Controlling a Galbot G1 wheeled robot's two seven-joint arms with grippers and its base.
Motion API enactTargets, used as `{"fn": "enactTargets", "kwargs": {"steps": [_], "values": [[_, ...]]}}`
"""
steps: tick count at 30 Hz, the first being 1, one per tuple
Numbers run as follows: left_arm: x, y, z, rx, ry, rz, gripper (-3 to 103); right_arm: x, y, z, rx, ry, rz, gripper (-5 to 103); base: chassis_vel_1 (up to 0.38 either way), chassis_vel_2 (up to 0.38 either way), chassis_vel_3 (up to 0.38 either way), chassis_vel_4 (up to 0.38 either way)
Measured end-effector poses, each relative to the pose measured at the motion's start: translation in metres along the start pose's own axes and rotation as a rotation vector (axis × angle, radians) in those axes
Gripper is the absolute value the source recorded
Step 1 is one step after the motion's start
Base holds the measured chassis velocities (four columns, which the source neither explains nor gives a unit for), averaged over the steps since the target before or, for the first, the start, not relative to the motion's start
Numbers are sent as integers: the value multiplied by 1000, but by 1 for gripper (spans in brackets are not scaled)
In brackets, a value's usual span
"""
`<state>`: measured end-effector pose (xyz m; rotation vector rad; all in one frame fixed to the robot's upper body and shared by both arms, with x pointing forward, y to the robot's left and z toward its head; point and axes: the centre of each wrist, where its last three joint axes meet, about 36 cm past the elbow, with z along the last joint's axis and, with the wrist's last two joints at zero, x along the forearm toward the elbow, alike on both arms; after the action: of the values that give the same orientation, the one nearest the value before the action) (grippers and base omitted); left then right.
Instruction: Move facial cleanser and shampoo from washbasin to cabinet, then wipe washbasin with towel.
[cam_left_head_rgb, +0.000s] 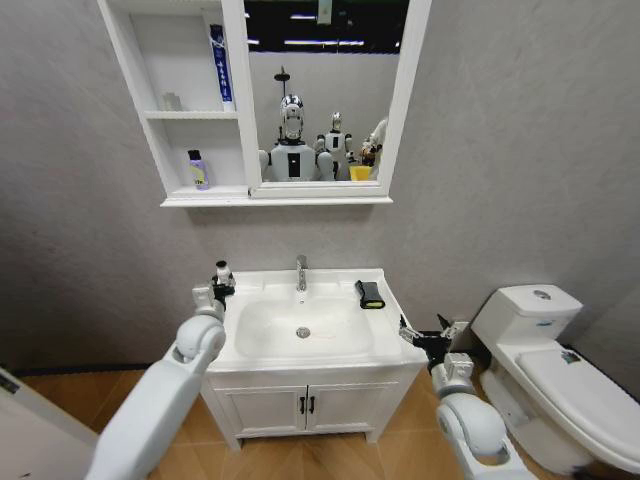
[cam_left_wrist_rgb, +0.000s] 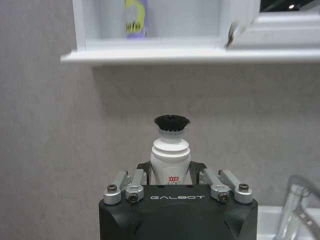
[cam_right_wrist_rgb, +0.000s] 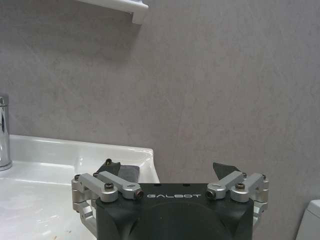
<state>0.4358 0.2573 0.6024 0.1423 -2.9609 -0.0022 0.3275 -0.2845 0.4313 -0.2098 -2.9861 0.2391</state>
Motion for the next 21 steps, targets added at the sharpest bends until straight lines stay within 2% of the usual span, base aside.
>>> {"fn": "enactTargets", "kwargs": {"steps": [3,4,5,8,9,11,12,14,15,17,18,21], "values": [[23,13,-72,-35,-44,58,40,1,3,0,-1,-1,-5,100,0,0,0,0],[24,16,-87,-34,-49,69,40,2,3,-1,-1,-3,-6,100,0,0,0,0],[24,16,-87,-34,-49,69,40,2,3,-1,-1,-3,-6,100,0,0,0,0],[9,30,-145,-9,-94,75,40,2,2,-2,3,-7,-9,100,0,0,0,0],[9,30,-145,-9,-94,75,40,2,2,-2,3,-7,-9,100,0,0,0,0],[-3,35,-181,-9,-127,92,40,1,2,-3,7,-9,-10,100,0,0,0,0],[-3,35,-181,-9,-127,92,40,1,2,-3,7,-9,-10,100,0,0,0,0],[-14,35,-211,-8,-144,111,40,1,0,-5,10,-13,-9,100,0,0,0,0],[-14,35,-211,-8,-144,111,40,1,0,-5,10,-13,-9,100,0,0,0,0],[-29,30,-237,3,-160,122,40,1,-1,-6,12,-14,-8,100,0,0,0,0],[-29,30,-237,3,-160,122,40,1,-1,-6,12,-14,-8,100,0,0,0,0],[-57,18,-259,32,-150,136,40,1,0,-6,11,-13,-7,100,0,0,0,0]]}}
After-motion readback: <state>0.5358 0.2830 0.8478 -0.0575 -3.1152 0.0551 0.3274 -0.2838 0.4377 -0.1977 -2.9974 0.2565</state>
